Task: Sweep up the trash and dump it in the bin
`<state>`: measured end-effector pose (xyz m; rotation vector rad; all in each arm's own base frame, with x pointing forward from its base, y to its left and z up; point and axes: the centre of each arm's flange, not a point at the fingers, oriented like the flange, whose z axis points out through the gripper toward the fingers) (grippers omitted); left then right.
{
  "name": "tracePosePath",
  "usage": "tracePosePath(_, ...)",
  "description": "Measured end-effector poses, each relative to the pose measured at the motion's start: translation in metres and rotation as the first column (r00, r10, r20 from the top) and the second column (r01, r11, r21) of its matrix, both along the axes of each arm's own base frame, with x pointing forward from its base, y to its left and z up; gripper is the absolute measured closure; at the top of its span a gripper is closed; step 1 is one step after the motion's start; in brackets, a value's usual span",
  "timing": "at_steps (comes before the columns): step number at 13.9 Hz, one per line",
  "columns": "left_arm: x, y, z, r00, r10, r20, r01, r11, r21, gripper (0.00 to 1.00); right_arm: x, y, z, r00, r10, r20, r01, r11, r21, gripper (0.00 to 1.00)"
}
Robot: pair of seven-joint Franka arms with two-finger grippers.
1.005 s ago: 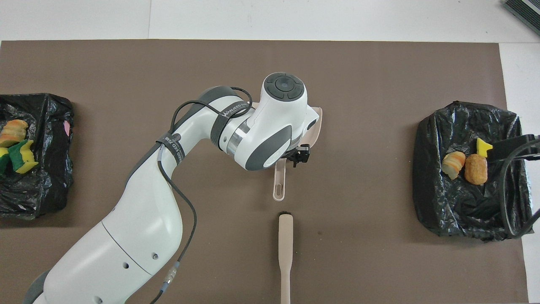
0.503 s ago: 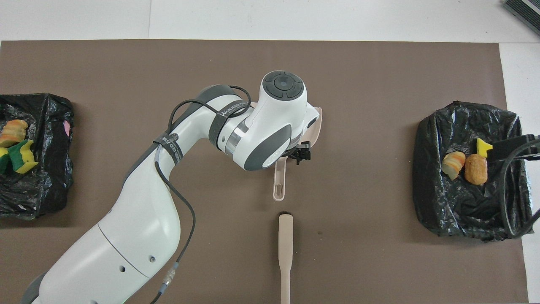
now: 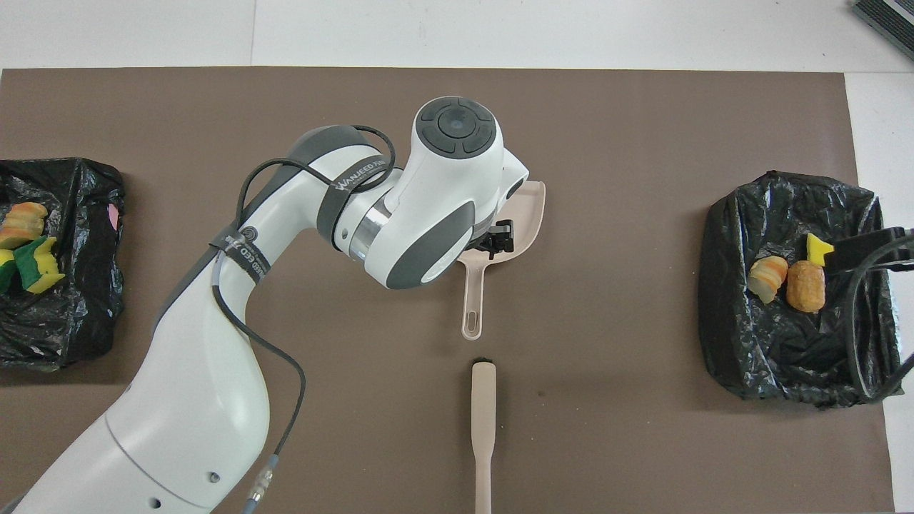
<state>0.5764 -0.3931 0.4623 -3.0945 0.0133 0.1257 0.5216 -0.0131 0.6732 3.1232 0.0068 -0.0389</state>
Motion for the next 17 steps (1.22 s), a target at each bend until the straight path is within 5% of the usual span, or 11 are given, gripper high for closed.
tracePosePath(9, 0.017, 0.133, 0.041, 0.997, -0.070, 0.007, 0.070, 0.997, 0.041, 0.00, 0.000, 0.000, 0.000, 1.000, 0.000, 0.000, 0.000, 1.000, 0.000, 0.00)
tracePosePath(17, -0.001, 0.255, 0.108, 0.996, -0.076, 0.056, 0.076, 0.997, 0.011, 0.00, 0.000, 0.000, 0.000, 1.000, 0.000, 0.000, 0.000, 1.000, 0.000, 0.00)
